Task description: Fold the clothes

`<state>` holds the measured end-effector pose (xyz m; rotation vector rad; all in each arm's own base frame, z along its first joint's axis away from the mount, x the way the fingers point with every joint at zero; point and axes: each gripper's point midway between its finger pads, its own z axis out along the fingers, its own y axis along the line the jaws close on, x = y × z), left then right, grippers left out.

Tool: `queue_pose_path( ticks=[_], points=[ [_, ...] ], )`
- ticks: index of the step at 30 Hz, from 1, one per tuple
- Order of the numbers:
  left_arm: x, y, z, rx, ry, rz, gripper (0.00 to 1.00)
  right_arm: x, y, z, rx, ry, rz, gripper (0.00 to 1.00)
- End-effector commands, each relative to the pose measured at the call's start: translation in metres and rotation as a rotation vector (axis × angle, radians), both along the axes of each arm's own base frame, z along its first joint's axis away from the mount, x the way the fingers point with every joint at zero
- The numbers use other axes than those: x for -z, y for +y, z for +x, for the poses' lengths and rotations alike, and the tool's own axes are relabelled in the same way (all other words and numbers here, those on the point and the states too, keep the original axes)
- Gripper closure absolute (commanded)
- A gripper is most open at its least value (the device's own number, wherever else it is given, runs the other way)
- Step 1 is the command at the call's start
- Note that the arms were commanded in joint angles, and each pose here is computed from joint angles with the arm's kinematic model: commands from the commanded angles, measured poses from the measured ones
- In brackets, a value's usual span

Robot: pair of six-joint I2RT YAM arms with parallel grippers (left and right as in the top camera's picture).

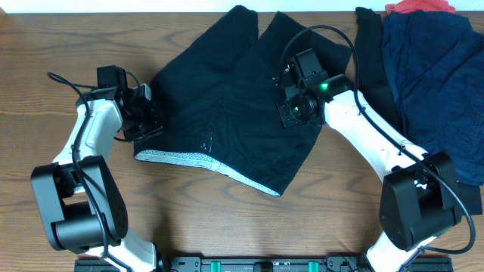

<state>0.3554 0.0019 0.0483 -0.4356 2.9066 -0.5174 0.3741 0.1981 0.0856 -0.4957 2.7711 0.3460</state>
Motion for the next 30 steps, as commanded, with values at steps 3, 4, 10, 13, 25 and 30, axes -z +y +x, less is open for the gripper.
queue_pose_path(
  ticks=[3, 4, 10, 13, 25, 30],
  points=[
    [0.000, 0.000, -0.002, 0.000, 0.003, -0.003, 0.92, 0.006, 0.010, -0.011, -0.029, 0.020, 0.004, 0.99],
    [-0.002, 0.000, -0.003, 0.000, 0.000, -0.003, 0.92, 0.010, 0.012, -0.015, -0.036, 0.031, -0.001, 0.99],
    [-0.027, 0.002, -0.001, -0.005, -0.063, 0.009, 0.92, 0.032, 0.016, -0.029, -0.047, 0.077, -0.019, 0.99],
    [-0.043, 0.003, 0.001, -0.005, -0.114, 0.019, 0.92, 0.047, 0.014, -0.031, -0.026, 0.104, -0.034, 0.99],
    [-0.059, 0.009, 0.001, 0.022, -0.170, 0.072, 0.83, 0.096, 0.006, -0.043, 0.004, 0.204, -0.081, 0.99],
    [-0.059, 0.009, 0.001, 0.022, -0.171, 0.072, 0.83, 0.117, -0.006, -0.042, 0.053, 0.236, -0.131, 0.99]
  ],
)
